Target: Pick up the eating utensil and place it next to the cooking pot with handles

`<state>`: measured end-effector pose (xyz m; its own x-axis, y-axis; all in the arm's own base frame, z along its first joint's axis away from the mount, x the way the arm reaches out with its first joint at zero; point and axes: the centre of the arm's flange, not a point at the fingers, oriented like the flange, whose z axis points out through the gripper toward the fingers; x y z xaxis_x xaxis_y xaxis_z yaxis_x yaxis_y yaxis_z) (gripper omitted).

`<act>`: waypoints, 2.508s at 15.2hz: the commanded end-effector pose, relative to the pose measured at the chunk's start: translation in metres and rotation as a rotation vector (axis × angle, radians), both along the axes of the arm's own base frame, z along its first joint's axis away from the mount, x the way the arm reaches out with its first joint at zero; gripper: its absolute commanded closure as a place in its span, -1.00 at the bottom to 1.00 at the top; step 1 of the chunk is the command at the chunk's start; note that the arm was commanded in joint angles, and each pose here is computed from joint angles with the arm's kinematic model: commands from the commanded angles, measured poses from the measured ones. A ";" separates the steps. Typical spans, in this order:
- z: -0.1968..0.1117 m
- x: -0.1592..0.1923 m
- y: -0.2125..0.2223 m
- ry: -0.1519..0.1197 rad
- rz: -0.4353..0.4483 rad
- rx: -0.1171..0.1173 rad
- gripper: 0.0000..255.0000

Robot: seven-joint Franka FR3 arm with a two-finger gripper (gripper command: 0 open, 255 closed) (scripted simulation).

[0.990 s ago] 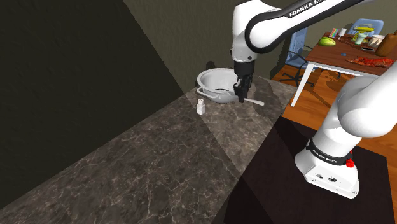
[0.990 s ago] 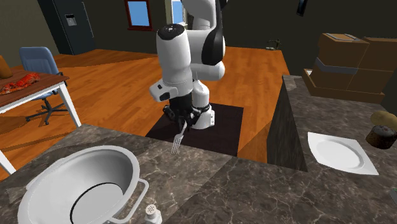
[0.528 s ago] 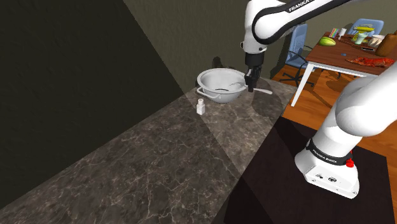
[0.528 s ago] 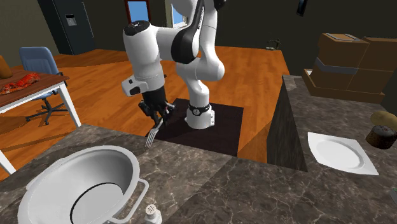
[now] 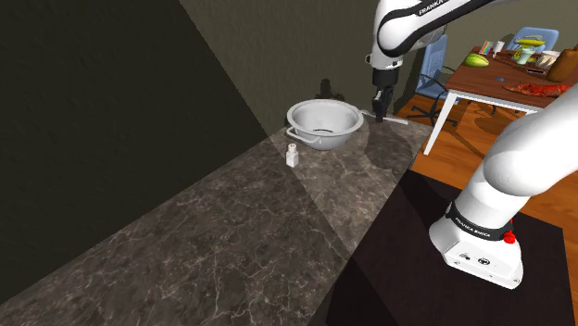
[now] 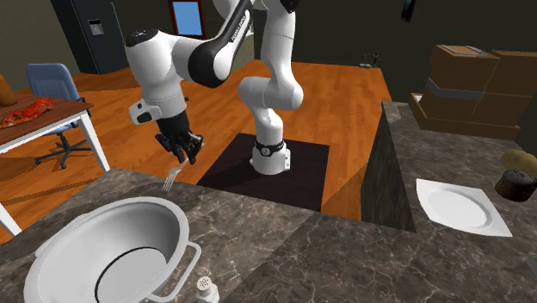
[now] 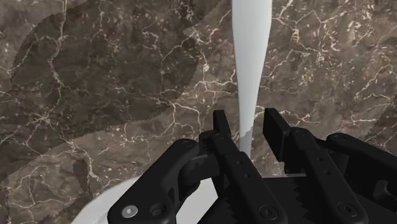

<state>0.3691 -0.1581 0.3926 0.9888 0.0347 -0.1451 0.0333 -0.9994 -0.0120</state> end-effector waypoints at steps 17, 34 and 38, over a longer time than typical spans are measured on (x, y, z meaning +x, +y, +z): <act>0.002 -0.007 -0.238 0.000 0.001 0.000 1.00; -0.066 -0.009 -0.284 0.000 0.001 0.000 1.00; -0.087 -0.009 -0.284 0.000 0.001 0.000 1.00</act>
